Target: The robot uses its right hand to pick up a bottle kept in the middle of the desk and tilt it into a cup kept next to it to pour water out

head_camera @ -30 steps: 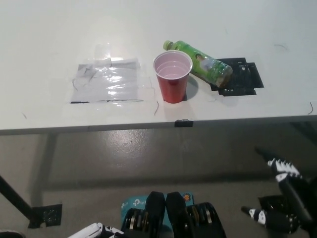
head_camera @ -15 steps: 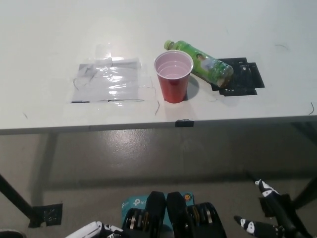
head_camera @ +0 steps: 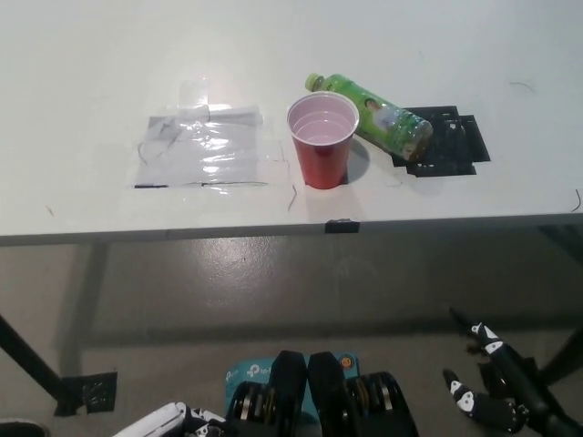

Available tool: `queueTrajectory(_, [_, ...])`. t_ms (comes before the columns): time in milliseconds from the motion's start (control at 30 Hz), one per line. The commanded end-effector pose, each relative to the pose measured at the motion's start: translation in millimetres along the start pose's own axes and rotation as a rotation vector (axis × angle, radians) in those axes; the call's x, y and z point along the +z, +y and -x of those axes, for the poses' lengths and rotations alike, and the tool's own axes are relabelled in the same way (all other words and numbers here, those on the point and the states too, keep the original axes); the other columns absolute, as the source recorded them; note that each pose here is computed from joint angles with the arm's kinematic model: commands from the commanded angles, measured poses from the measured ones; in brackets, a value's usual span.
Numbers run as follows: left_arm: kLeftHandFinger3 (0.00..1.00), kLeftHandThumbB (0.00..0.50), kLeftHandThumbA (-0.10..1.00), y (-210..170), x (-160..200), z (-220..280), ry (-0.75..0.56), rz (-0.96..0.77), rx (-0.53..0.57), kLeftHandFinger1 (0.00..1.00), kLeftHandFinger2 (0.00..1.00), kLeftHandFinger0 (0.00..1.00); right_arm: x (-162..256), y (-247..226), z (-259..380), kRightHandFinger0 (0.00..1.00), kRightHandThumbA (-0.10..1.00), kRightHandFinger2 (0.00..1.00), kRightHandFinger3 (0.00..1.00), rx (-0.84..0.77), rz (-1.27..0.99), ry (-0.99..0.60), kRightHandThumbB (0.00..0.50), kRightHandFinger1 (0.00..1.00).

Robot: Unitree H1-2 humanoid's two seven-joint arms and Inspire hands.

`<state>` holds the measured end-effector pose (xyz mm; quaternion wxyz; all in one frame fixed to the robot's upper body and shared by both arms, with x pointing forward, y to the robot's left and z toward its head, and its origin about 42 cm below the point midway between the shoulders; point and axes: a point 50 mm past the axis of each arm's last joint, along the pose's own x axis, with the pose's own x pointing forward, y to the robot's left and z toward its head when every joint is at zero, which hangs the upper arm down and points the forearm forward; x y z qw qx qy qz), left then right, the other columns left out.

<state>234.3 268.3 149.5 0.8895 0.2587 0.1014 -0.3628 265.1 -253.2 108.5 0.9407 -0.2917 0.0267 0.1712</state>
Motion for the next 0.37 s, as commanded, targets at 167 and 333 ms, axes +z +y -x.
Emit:
queueTrajectory(167, [1.0,0.439,1.0,7.0,2.5,9.9,-0.002,-0.02,0.002,0.76,0.8,0.7,8.5,-8.0,-3.2,0.63,0.42,1.0,1.0,0.057,0.037,-0.031,0.159,0.79])
queueTrajectory(333, [1.0,0.459,1.0,7.2,1.5,9.4,0.006,-0.02,-0.003,0.77,0.82,0.71,8.4,-9.1,-2.4,0.64,0.43,1.0,1.0,0.073,0.058,-0.023,0.154,0.8])
